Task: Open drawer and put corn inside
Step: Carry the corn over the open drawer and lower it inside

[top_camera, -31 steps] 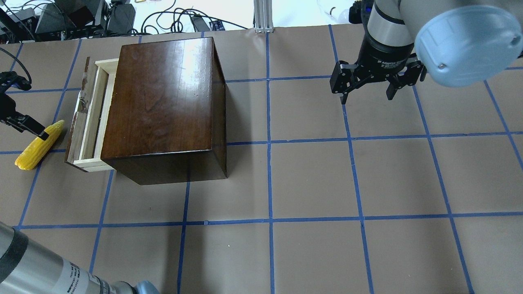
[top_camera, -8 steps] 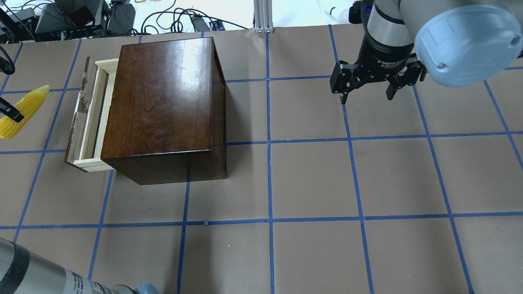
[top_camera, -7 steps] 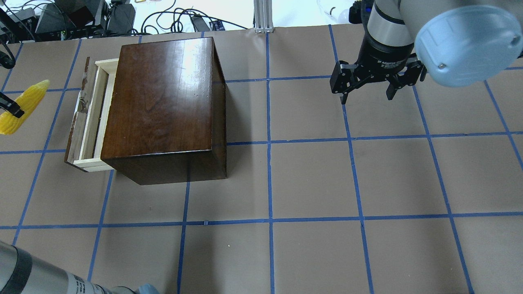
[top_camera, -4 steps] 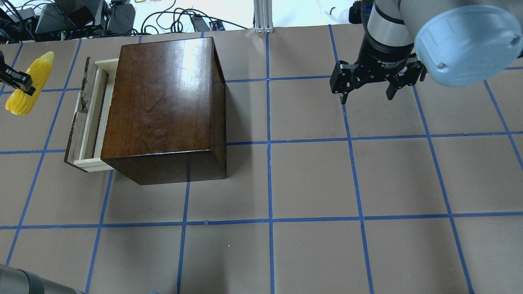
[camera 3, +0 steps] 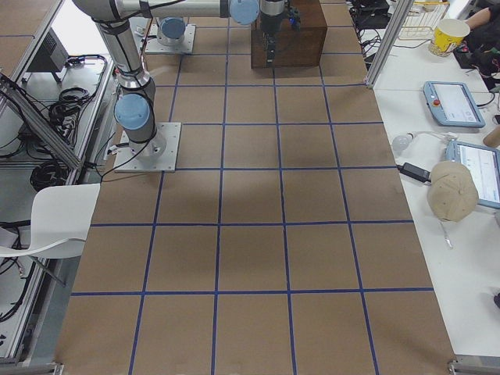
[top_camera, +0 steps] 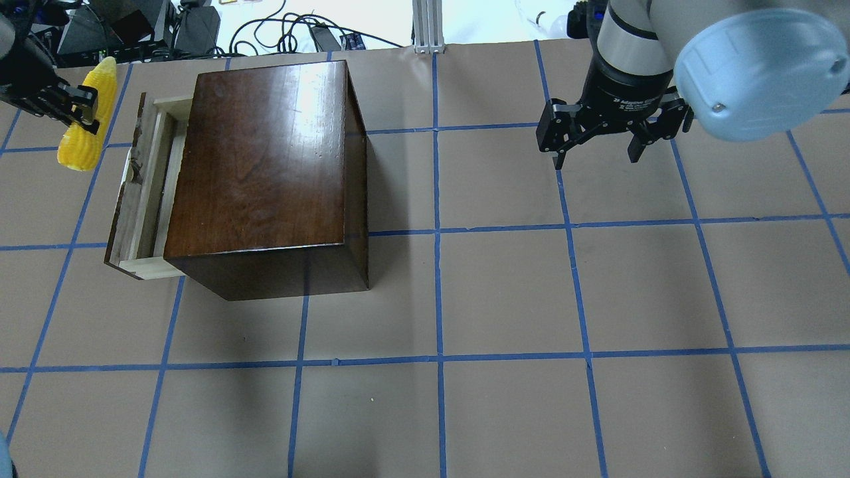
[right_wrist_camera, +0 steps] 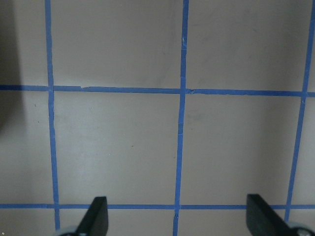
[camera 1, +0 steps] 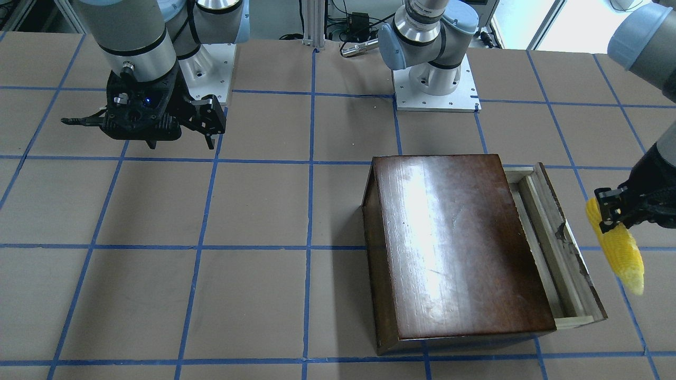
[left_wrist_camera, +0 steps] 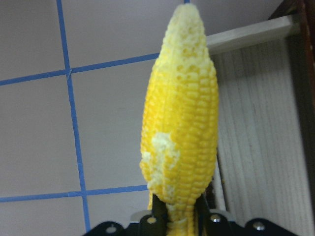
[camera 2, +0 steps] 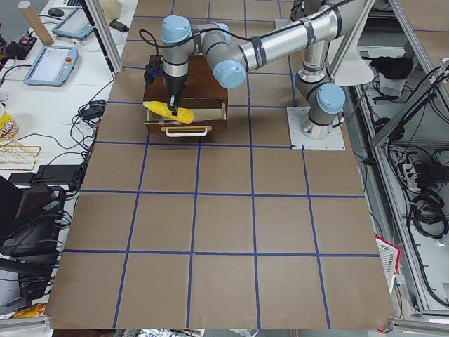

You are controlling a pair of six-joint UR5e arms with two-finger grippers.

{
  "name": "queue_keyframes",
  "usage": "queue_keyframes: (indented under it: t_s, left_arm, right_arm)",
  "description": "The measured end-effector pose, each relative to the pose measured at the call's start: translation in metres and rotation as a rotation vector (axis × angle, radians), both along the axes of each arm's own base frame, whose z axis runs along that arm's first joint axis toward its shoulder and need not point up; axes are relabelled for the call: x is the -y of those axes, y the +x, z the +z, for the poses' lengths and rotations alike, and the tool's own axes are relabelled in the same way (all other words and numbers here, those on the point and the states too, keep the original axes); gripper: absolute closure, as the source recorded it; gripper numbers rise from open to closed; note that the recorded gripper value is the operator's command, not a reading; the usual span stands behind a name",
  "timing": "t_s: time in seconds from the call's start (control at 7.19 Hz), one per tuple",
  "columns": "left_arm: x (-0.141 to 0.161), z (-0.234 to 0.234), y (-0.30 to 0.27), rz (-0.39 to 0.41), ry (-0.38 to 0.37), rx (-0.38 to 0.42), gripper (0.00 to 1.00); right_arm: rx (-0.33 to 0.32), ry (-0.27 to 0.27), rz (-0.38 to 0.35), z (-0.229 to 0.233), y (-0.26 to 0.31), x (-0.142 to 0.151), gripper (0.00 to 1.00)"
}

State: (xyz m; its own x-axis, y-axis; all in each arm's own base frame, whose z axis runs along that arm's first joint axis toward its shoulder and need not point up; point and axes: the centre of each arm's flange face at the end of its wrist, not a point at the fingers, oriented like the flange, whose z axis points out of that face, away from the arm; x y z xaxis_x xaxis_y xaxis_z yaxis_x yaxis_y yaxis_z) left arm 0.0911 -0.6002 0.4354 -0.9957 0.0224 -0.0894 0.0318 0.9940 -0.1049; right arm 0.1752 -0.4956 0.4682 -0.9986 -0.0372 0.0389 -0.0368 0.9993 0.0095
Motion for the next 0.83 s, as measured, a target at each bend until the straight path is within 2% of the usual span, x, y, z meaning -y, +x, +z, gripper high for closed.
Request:
queue_keyframes:
  t_s: [0.28, 0.83]
  left_arm:
    - [0.003, -0.004, -0.022, 0.093, 0.057, -0.040, 1.00]
    - [0.008, -0.034, -0.022, 0.120, 0.130, -0.065, 1.00]
  right_arm:
    - [0.000, 0.000, 0.000, 0.000, 0.000, 0.000, 0.00]
    - [0.000, 0.000, 0.000, 0.000, 0.000, 0.000, 0.00]
